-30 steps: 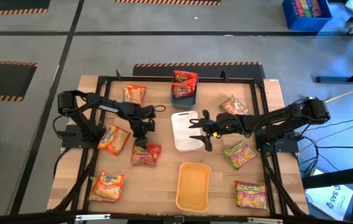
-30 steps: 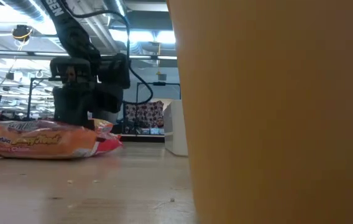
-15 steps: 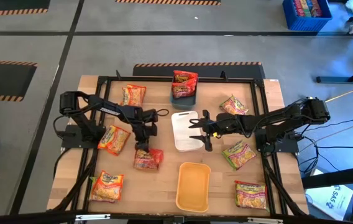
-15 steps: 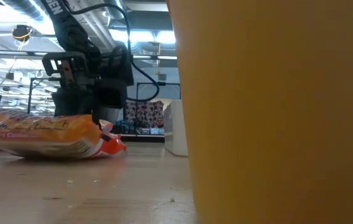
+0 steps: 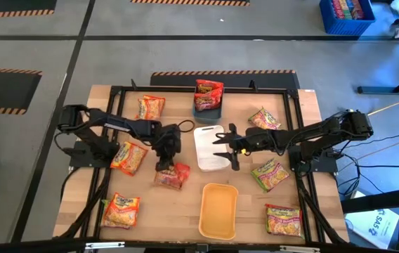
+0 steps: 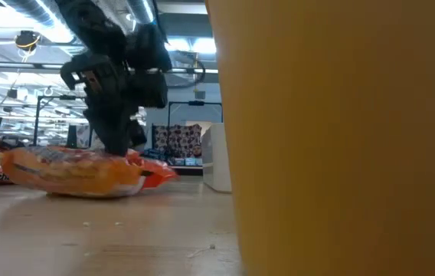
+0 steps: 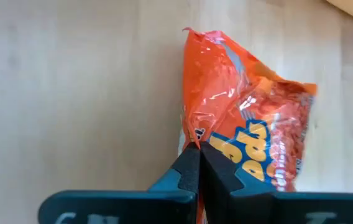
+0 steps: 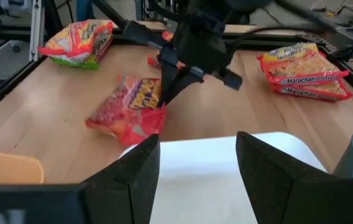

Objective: Sort Maruchan noodles
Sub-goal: Put the red noodle pack into the blue bin

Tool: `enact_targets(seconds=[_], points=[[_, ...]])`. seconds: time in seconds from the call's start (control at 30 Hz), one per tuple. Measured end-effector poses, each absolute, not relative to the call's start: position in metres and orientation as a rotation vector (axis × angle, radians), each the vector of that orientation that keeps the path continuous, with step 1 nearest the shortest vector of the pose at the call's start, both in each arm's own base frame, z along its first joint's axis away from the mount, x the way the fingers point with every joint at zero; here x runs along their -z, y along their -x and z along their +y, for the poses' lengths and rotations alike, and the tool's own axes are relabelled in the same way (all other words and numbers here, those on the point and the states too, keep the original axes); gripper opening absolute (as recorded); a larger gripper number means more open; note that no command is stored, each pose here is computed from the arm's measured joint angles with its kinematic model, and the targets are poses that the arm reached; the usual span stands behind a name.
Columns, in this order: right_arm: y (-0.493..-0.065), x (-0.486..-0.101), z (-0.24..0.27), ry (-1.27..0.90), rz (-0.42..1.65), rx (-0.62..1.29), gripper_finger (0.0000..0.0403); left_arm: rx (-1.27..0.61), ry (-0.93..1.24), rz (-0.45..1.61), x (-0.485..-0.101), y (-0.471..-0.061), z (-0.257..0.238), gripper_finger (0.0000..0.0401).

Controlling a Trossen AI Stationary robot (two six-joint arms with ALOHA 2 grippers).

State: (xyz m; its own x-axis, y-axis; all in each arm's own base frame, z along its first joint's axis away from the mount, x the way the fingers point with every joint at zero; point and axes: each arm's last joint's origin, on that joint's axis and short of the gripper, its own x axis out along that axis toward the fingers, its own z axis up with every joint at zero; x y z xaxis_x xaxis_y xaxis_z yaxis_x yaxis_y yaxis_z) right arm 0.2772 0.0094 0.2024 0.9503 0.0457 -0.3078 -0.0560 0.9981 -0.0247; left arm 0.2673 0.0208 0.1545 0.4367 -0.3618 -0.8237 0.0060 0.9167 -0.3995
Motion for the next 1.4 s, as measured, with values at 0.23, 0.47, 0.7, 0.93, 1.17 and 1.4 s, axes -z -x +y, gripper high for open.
enact_targets(seconds=[0.23, 0.47, 0.7, 0.93, 1.17, 1.4], points=[[-0.279, -0.208, 0.01, -0.022, 0.252, -0.044, 0.0198, 0.063, 0.221, 1.024, -0.184, -0.258, 0.011, 0.0], [-0.279, -0.211, 0.007, -0.118, 0.224, 0.042, 0.0271, -0.066, 0.098, 0.896, -0.212, -0.248, 0.004, 0.0], [-0.28, -0.211, 0.007, -0.148, 0.211, 0.073, 0.0325, -0.125, 0.046, 0.793, -0.232, -0.239, -0.001, 0.0], [-0.28, -0.213, 0.005, -0.156, 0.19, 0.122, 0.032, -0.178, 0.006, 0.684, -0.251, -0.229, -0.005, 0.0], [-0.293, -0.204, 0.005, -0.164, 0.153, 0.129, 0.0308, -0.251, -0.056, 0.514, -0.271, -0.228, -0.005, 0.0], [-0.324, -0.195, 0.007, -0.16, 0.186, 0.123, 0.0307, -0.247, -0.089, 0.406, -0.281, -0.232, -0.005, 0.0]])
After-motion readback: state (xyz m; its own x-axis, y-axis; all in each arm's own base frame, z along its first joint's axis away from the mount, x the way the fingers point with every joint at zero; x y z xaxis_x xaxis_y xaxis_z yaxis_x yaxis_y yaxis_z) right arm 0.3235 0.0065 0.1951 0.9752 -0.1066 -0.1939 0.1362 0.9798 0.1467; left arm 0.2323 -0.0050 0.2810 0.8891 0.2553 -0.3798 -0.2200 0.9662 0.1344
